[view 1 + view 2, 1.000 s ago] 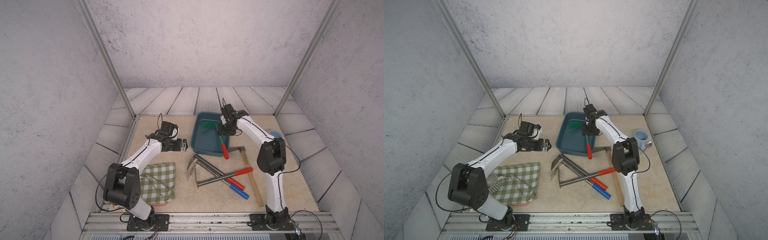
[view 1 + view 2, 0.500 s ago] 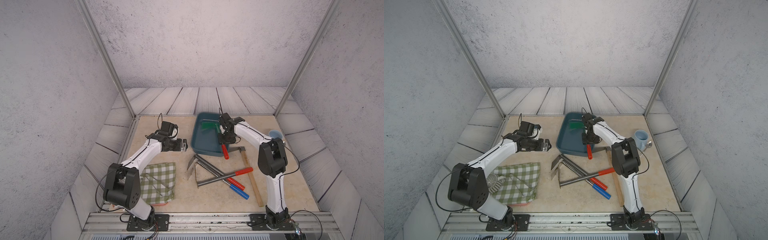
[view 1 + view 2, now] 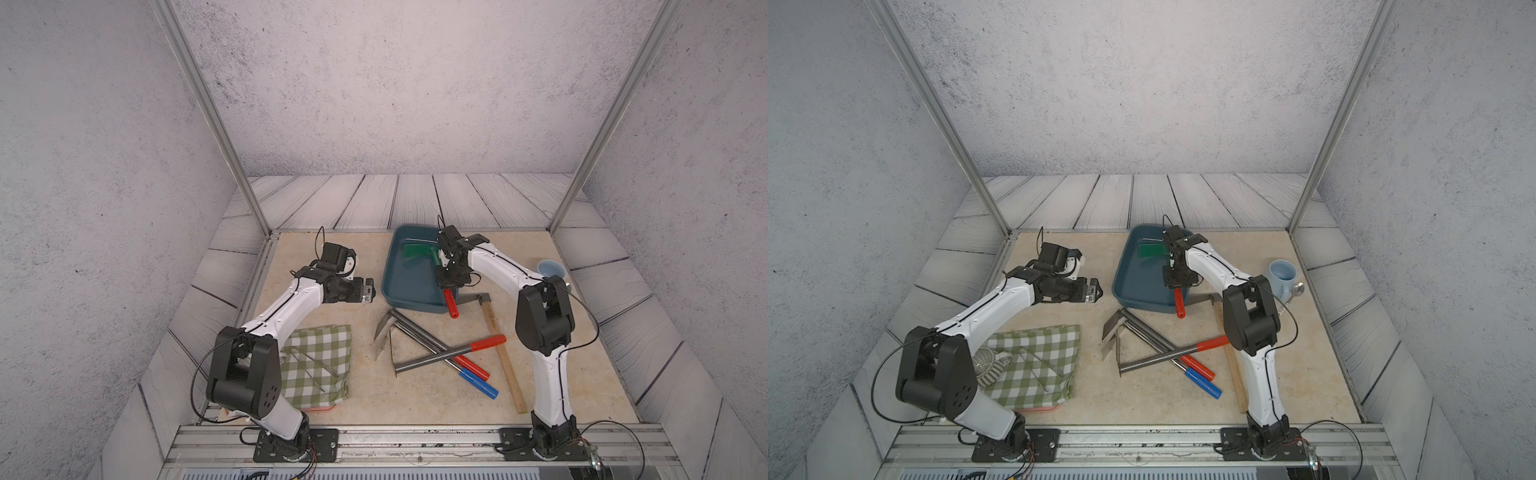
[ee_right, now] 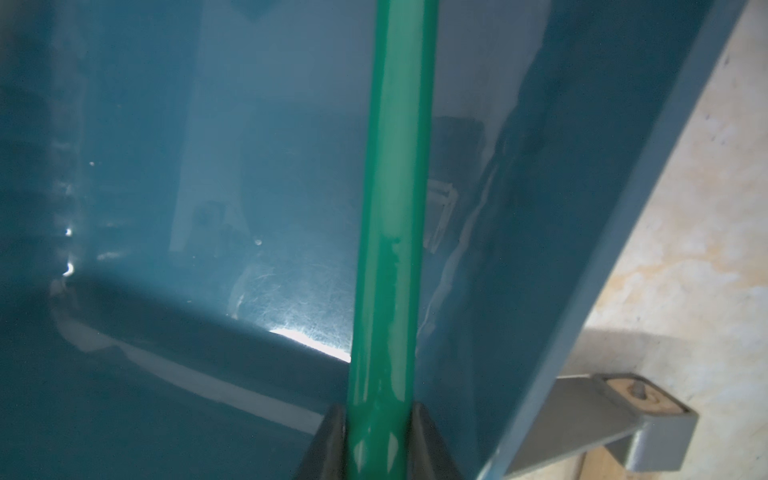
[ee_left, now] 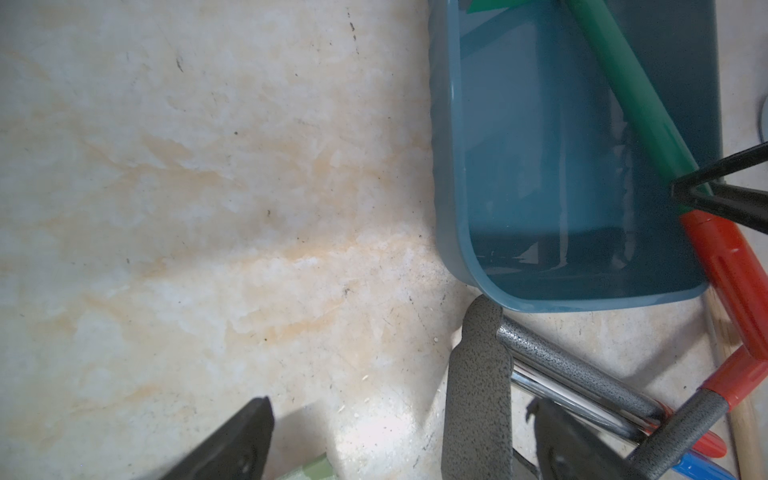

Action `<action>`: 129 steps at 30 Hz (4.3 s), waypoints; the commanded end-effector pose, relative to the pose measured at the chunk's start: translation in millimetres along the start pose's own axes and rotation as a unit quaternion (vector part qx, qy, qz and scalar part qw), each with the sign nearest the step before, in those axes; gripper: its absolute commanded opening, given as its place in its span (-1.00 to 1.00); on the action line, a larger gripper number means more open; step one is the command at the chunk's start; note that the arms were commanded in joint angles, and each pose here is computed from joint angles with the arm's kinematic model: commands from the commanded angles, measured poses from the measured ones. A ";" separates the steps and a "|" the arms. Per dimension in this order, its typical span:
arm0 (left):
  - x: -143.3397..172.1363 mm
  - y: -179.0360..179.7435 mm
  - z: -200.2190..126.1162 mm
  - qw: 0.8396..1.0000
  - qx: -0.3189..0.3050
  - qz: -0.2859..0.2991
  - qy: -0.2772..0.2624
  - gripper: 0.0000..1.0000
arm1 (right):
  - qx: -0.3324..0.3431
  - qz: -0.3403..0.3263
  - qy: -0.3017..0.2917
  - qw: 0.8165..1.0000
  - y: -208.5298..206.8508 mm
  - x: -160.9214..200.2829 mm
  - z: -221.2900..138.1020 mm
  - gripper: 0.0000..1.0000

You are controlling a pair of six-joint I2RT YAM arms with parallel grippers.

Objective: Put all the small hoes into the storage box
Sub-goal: Place the hoe in the storage box, then pick up the hoe from the center of the board.

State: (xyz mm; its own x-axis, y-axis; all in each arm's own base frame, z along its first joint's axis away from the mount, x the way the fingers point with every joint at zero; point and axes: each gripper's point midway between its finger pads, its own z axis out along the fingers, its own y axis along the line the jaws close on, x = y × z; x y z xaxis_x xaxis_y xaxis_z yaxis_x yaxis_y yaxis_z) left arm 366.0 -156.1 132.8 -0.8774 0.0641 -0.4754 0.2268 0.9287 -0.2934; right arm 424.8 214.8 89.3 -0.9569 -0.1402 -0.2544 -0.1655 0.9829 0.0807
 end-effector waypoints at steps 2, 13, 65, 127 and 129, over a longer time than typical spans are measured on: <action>2.7 -0.4 -1.7 1.000 -0.005 0.009 0.004 1.00 | 0.001 -0.005 -0.012 1.000 4.4 -8.5 -1.9 -0.68; 2.1 -0.9 -1.7 1.000 -0.004 0.009 0.003 1.00 | -0.002 0.048 -0.062 0.997 5.5 -32.1 -13.0 -0.87; -7.9 -3.4 -29.6 0.999 -0.011 -0.011 -0.045 0.98 | 0.009 -0.009 -0.135 0.991 -23.7 17.8 -103.4 0.31; -1.9 -0.6 -27.9 0.999 -0.018 -0.014 -0.029 0.98 | 0.056 0.114 -0.014 0.992 -133.4 107.5 1.2 0.18; -1.9 -0.7 -26.8 0.999 -0.018 -0.015 -0.028 0.98 | 0.055 0.115 -0.014 0.992 -133.8 106.3 5.7 0.16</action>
State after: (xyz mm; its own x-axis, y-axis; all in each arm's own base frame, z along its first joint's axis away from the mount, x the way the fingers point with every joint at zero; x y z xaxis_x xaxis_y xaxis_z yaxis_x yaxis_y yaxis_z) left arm 356.8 -145.0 150.2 -0.8604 0.0085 -0.5096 0.1755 0.9437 -0.2805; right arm 342.1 67.2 48.2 -0.9618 0.0906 -0.2582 0.0896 0.9959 0.0158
